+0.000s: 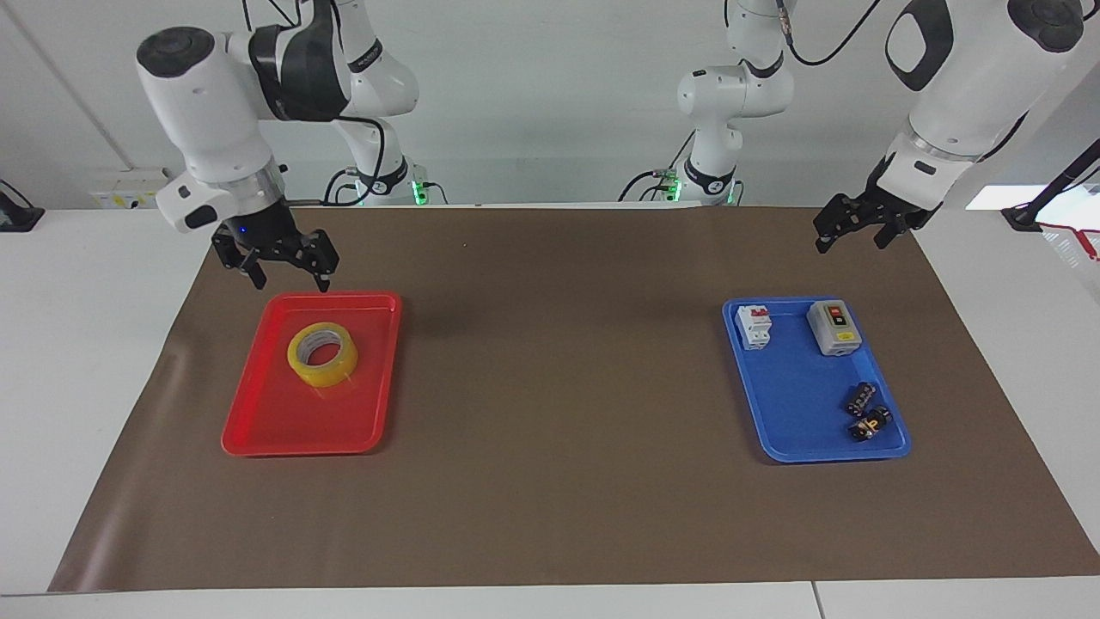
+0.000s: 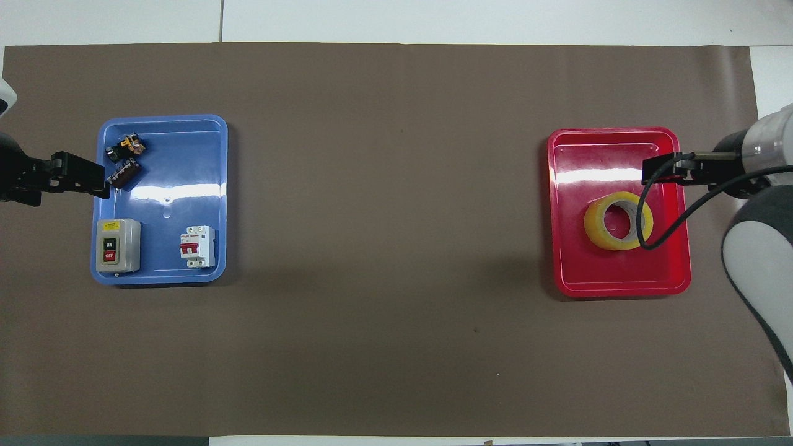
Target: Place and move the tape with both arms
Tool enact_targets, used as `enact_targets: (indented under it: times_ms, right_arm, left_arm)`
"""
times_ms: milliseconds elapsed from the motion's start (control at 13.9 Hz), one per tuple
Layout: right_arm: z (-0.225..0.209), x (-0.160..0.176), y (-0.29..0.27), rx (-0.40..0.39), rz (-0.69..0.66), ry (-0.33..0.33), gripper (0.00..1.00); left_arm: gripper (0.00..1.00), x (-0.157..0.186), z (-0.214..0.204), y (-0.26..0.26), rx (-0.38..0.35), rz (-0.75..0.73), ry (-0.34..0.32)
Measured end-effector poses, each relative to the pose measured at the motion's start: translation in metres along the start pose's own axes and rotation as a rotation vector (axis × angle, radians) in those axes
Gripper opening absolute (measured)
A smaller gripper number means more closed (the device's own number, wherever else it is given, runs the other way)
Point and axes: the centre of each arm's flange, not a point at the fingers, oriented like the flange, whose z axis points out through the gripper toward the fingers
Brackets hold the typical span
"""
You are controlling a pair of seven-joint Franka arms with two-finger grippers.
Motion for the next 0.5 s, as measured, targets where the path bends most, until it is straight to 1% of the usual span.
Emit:
enact_targets:
  times_ms: [143, 359, 502]
  right_arm:
    - [-0.032, -0.007, 0.004, 0.005, 0.033, -0.018, 1.00]
    - [-0.070, -0.016, 0.020, -0.003, 0.084, -0.064, 1.00]
    - [-0.084, -0.021, 0.030, -0.006, 0.101, -0.077, 1.00]
  left_arm:
    - [1.00, 0.000, 0.000, 0.000, 0.000, 0.000, 0.000]
    - [1.00, 0.000, 0.000, 0.000, 0.000, 0.000, 0.000]
    - [1.00, 0.000, 0.000, 0.000, 0.000, 0.000, 0.000]
